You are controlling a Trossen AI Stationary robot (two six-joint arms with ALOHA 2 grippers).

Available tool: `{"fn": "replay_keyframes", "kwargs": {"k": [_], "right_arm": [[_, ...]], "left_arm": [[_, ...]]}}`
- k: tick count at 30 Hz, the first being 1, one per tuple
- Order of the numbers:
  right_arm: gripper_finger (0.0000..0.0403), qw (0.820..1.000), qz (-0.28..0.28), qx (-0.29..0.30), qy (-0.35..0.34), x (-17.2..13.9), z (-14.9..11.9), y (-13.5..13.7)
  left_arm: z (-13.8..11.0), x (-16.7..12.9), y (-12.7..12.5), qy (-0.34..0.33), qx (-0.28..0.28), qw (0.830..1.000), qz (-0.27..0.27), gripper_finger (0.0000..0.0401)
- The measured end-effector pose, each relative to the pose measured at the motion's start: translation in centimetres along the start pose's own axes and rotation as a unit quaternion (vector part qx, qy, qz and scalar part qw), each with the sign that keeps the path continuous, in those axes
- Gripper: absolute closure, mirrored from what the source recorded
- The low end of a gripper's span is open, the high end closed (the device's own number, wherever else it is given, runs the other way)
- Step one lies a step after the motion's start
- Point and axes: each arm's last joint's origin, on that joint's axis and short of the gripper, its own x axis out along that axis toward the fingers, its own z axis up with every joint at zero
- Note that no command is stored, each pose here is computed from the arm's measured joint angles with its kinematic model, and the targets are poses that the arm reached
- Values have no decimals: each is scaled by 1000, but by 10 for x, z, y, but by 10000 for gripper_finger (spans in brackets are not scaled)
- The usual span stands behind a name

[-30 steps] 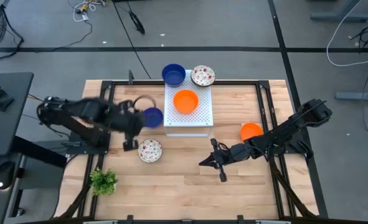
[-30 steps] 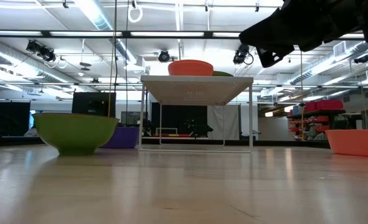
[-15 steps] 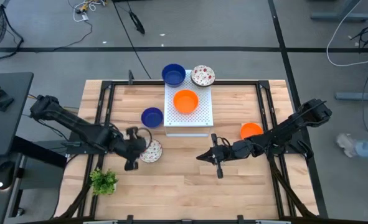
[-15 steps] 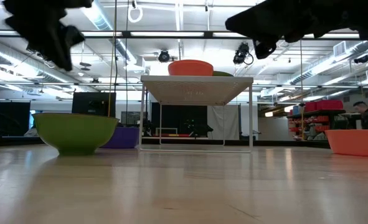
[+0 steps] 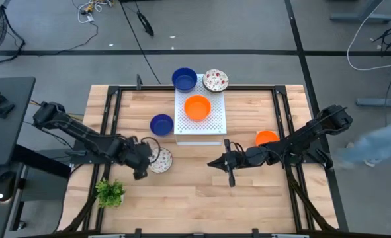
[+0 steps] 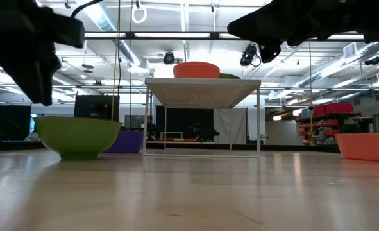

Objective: Pick & Place Mini bowls
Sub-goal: Stack the white patterned bowl on the other white patterned bowl on the shelf

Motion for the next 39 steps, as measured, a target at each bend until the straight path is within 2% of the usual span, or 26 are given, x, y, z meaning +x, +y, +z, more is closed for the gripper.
{"fn": "replay_keyframes", "kwargs": {"k": [6,11,17,23,25,32,39], "right_arm": [[399,1000,0,7,-1,0,0,0],[399,1000,0,11,-1,0,0,0],[399,1000,1,14,-9,0,2,0],[399,1000,3,16,-15,0,3,1],[399,1000,9,13,-14,-1,3,3],[399,998,63,-24,7,1,8,16],[382,983,83,-128,105,23,53,36]], "left_arm": [[-1,22,16,5,-154,988,19,173],[-4,43,26,2,-199,980,3,203],[3,52,26,-18,-199,978,-53,264],[12,50,19,-54,-184,976,-100,365],[15,49,17,-64,-173,975,-120,387],[30,44,9,-125,-176,959,-185,389],[49,37,8,-138,-196,947,-215,388]]}}
